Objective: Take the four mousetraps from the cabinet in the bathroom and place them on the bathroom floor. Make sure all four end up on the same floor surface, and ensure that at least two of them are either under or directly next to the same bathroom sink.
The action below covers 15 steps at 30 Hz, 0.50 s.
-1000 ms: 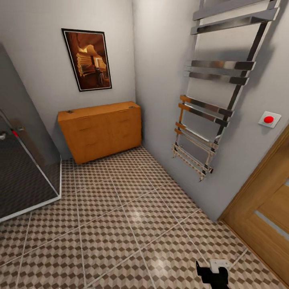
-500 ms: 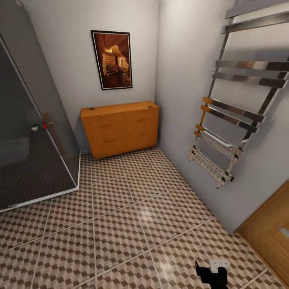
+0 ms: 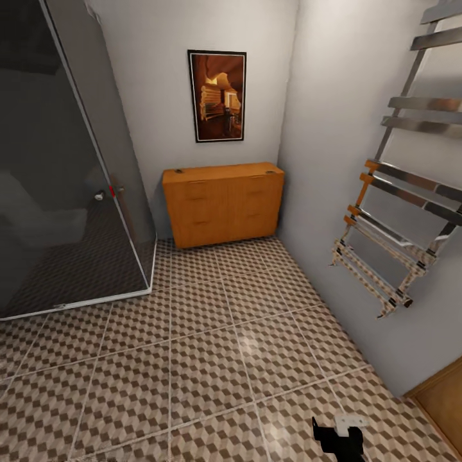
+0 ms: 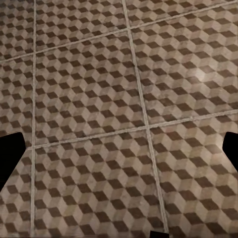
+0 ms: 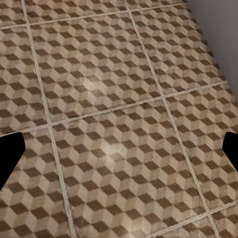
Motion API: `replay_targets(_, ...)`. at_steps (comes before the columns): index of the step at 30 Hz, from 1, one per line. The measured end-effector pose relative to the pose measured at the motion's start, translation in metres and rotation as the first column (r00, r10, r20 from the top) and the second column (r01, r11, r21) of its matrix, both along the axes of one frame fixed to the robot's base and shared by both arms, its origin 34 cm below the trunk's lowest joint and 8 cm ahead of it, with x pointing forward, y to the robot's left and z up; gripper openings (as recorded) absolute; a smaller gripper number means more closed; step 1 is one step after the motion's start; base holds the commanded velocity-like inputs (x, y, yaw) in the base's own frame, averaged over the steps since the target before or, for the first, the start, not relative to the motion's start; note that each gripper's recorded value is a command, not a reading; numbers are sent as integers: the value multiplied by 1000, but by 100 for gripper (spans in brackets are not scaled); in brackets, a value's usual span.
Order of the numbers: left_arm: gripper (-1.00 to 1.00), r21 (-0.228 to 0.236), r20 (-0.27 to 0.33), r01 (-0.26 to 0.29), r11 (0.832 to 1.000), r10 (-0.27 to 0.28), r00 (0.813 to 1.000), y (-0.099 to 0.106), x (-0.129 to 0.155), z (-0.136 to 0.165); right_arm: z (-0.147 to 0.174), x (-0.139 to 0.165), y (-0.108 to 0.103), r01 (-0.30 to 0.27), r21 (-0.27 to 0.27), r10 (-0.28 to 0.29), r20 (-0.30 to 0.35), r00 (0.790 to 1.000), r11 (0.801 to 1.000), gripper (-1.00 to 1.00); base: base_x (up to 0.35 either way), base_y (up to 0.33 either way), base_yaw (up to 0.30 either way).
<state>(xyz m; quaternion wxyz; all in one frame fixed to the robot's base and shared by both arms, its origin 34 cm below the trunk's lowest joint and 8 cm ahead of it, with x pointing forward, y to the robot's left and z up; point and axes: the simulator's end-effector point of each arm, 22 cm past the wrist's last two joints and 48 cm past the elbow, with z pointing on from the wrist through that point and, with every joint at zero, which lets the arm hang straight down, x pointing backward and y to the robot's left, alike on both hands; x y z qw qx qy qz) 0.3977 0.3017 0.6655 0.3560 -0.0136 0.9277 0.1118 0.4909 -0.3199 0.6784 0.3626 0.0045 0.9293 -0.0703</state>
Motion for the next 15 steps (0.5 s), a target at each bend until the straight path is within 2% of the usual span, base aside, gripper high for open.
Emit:
replay_targets(6, 100, 0, 0, 0, 1000, 0, 1000, 0, 0, 0, 0, 0, 0, 0, 0, 0, 0, 1000, 1000, 100, 0, 0, 158)
replay_targets(15, 100, 0, 0, 0, 1000, 0, 1000, 0, 0, 0, 0, 0, 0, -1, 0, 1, 0, 1000, 1000, 100, 8, 0, 26)
